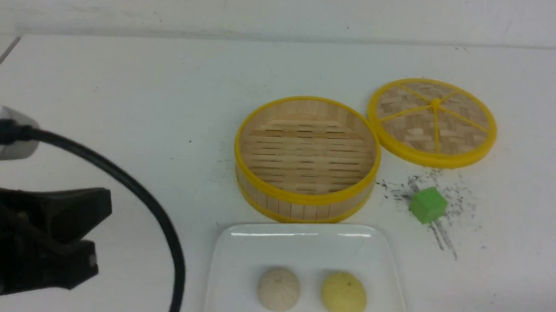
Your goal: Put the steamed buns into the plate on the white tablecloth.
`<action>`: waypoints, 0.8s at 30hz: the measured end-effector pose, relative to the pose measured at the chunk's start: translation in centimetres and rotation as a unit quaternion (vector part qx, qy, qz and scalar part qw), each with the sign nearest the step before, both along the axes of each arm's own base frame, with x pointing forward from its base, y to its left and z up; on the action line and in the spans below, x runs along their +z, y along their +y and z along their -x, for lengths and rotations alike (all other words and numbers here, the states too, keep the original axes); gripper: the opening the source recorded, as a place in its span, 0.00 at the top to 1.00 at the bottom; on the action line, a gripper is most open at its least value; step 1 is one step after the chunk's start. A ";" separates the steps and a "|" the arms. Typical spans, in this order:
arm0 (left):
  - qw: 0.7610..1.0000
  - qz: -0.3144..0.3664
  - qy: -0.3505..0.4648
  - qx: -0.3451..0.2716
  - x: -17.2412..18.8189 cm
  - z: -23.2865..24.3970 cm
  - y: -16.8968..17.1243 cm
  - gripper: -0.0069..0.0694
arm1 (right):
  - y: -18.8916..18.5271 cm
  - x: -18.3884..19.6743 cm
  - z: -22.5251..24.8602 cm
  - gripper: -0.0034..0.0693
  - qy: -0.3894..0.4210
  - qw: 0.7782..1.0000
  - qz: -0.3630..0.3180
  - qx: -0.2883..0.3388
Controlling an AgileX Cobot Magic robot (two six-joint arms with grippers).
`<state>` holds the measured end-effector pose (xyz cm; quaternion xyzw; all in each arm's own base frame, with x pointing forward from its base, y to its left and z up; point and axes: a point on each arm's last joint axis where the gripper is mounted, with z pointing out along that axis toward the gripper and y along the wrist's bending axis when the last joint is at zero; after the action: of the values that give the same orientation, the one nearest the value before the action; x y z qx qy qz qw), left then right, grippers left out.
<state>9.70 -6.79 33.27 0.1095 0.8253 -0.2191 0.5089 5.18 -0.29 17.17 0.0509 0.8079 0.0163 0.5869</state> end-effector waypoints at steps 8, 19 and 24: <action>0.999 -0.045 -0.009 0.018 -0.2 -0.2 0.6 0.88 | 0.0 0.0 0.0 0.76 0.000 1.000 0.000 0.000; 0.999 -0.025 0.014 0.028 -1.0 0.1 0.8 0.87 | 0.0 0.0 0.0 0.74 0.000 1.000 0.000 0.000; 0.999 0.018 -0.001 0.037 -2.1 1.0 1.8 0.86 | 0.0 0.0 0.0 0.73 0.000 1.000 0.000 0.000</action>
<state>8.73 -4.95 31.19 0.0697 0.8244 -0.2149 0.5189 5.18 -0.29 17.17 0.0509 0.8079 0.0163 0.5869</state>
